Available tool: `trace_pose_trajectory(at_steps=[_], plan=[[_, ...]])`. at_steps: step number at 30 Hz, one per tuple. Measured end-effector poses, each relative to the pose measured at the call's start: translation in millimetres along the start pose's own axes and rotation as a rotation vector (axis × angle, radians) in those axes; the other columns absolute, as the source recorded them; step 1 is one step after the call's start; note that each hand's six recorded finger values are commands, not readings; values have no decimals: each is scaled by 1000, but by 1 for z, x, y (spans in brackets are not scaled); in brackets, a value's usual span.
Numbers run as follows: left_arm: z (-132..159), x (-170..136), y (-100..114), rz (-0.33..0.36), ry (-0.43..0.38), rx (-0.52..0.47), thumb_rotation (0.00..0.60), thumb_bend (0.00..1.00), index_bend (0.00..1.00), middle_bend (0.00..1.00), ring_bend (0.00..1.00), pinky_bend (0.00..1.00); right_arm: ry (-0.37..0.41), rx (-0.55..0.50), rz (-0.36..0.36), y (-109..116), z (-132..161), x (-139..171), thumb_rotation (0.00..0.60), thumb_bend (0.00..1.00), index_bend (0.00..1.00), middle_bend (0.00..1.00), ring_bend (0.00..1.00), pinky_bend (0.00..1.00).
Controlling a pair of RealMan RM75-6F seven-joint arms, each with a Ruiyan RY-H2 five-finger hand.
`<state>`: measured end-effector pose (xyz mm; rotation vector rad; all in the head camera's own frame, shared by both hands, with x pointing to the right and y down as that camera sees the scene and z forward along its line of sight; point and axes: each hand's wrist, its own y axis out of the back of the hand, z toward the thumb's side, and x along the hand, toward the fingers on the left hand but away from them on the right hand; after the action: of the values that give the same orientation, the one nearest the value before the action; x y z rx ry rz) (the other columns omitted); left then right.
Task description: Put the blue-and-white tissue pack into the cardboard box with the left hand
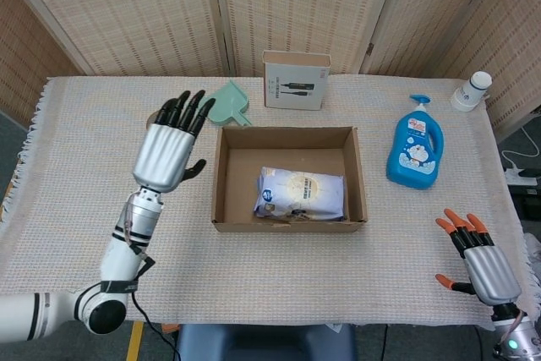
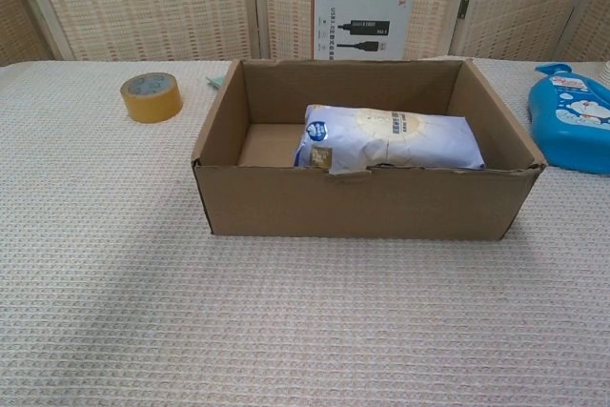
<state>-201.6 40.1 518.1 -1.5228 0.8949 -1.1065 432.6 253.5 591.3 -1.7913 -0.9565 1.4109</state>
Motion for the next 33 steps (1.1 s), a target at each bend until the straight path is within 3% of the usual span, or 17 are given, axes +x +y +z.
trace_pose_trajectory(at_steps=[8, 14, 22, 33], plan=[[-107, -83, -18, -130, 176, 61, 600, 183, 10, 73, 25, 196, 14, 12, 12, -3, 6, 2, 600, 0, 123, 0, 0, 0], [-156, -132, -34, -142, 212, 103, 600, 183, 11, 82, 26, 184, 17, 18, 11, -1, 10, 9, 600, 0, 123, 0, 0, 0], [-184, -192, -44, -87, 237, 112, 600, 184, 15, 97, 26, 179, 26, 32, 25, -6, 15, 16, 600, 0, 123, 0, 0, 0], [-204, -231, -71, -144, 252, 103, 600, 185, 26, 108, 28, 171, 29, 61, 42, -14, 19, 13, 600, 0, 123, 0, 0, 0]])
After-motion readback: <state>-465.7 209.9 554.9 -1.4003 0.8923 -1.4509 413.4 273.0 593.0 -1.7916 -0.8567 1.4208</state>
